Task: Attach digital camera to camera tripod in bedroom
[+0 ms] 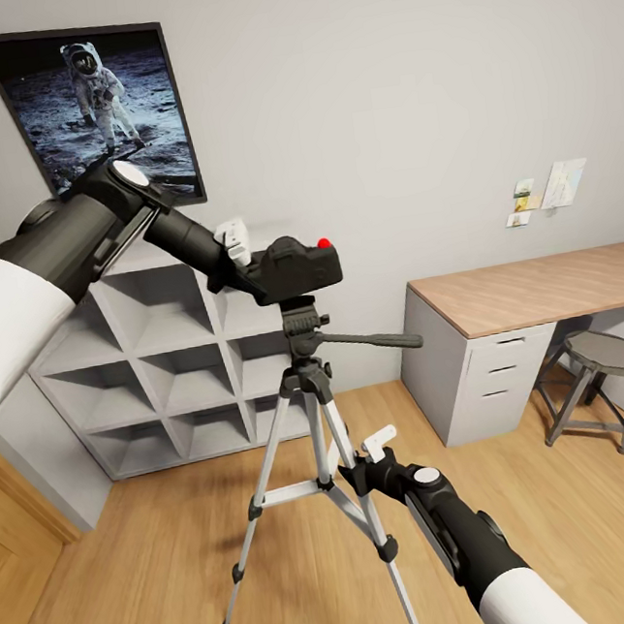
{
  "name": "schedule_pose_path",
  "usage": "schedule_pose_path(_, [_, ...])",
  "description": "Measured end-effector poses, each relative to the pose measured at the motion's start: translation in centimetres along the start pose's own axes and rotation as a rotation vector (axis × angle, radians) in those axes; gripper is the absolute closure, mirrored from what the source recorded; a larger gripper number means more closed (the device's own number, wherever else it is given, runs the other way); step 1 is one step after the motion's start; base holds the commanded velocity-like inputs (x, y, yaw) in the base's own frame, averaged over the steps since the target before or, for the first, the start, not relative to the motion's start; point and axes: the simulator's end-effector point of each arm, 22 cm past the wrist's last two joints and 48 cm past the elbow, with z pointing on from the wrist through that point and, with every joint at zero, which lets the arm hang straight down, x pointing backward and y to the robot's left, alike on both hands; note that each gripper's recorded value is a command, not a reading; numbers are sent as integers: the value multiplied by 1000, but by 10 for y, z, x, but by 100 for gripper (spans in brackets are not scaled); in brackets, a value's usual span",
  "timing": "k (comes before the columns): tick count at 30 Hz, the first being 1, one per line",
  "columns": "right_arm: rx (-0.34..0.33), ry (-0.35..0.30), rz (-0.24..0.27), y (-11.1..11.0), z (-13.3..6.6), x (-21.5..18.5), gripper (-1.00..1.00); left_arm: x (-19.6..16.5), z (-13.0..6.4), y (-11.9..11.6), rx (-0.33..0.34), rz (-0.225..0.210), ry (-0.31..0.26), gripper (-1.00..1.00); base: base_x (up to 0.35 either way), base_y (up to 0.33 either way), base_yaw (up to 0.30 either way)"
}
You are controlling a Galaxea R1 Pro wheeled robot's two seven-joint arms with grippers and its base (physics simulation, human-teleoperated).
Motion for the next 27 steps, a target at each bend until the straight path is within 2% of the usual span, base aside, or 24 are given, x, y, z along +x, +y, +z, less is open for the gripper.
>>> schedule_pose_path(8, [0, 0, -1, 0, 0, 0, 100, 5, -2, 4, -12, -6, 5, 100, 0, 0, 0])
schedule_pose_path(10, [-2, 0, 4, 0, 0, 0, 100, 11, 3, 6, -12, -36, 3, 100, 0, 0, 0])
schedule_pose_path(13, [-2, 1, 2, 1, 0, 0, 100, 18, 10, 6, -15, -50, 5, 100, 0, 0, 0])
schedule_pose_path(27, [-2, 2, -1, 2, 0, 0, 100, 5, 0, 5, -18, -35, -35, 100, 0, 0, 0])
